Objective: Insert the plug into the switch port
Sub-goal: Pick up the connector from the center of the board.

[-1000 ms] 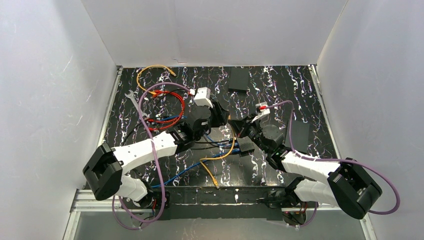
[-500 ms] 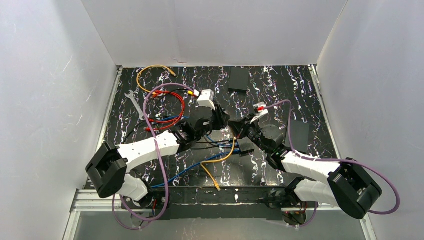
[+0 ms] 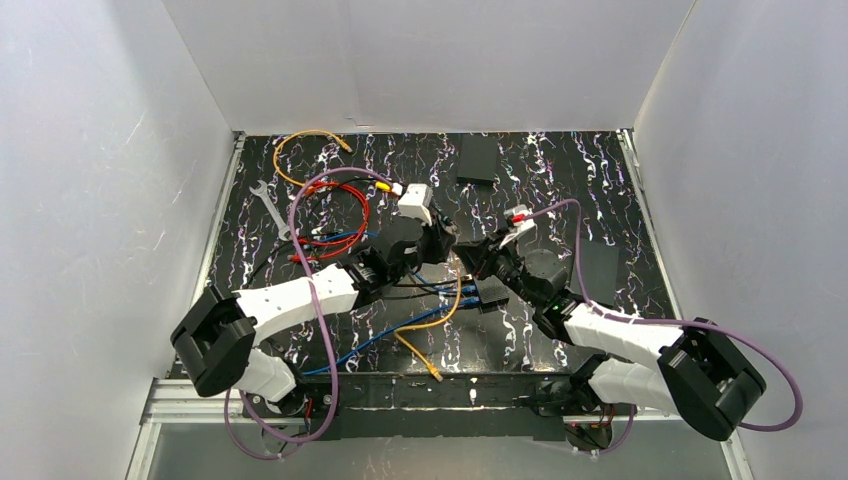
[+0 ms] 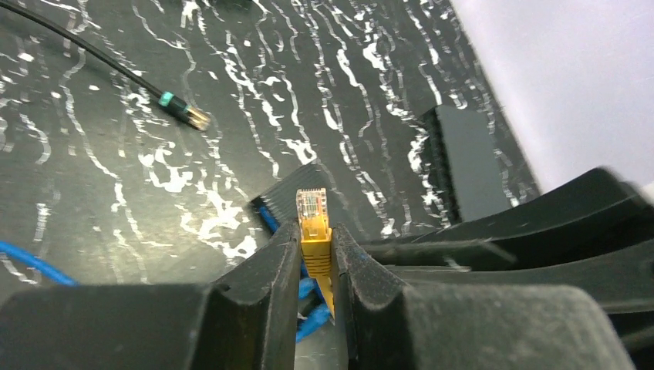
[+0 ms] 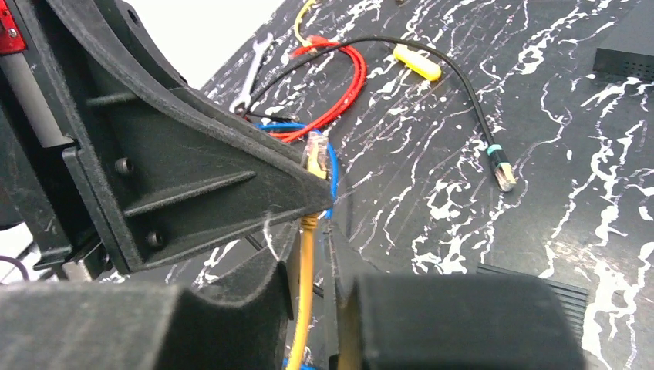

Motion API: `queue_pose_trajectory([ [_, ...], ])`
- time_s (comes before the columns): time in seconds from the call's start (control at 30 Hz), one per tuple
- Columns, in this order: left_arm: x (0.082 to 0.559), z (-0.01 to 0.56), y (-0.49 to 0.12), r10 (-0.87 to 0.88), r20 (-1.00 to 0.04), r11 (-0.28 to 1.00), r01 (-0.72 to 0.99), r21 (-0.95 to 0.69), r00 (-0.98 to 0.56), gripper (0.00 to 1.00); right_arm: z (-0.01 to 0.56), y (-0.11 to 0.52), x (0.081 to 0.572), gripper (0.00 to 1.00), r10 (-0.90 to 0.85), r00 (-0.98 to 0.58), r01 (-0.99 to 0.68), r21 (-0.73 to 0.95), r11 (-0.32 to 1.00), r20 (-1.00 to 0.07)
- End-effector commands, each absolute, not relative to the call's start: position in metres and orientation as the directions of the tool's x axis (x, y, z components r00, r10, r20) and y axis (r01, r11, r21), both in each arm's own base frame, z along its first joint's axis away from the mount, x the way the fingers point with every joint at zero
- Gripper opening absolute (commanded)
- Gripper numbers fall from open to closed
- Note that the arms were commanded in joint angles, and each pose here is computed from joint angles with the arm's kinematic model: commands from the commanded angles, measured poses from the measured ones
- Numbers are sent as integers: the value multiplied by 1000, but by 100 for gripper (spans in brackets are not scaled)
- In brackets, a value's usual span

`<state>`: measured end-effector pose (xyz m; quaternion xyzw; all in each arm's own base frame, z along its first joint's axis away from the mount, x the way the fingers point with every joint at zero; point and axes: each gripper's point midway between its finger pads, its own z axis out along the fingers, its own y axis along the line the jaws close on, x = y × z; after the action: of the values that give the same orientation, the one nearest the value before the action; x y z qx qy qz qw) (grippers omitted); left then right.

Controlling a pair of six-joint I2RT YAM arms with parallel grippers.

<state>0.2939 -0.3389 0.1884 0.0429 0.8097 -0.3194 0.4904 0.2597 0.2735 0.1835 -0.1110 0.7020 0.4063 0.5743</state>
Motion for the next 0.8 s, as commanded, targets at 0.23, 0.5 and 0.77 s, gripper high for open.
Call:
queue_pose_trajectory([
  [0.23, 271, 177, -300, 192, -906, 753, 648, -111, -378, 0, 236, 272, 266, 53, 199, -214, -700, 292, 652, -956],
  [0.5, 236, 173, -289, 450, -837, 544, 839, -21, -312, 0, 229, 287, 236, 65, -41, -129, -883, 96, 460, -991],
  [0.77, 202, 188, -287, 479, -860, 357, 934, 6, -177, 0, 228, 297, 203, 66, -85, -36, -968, 14, 250, -996],
])
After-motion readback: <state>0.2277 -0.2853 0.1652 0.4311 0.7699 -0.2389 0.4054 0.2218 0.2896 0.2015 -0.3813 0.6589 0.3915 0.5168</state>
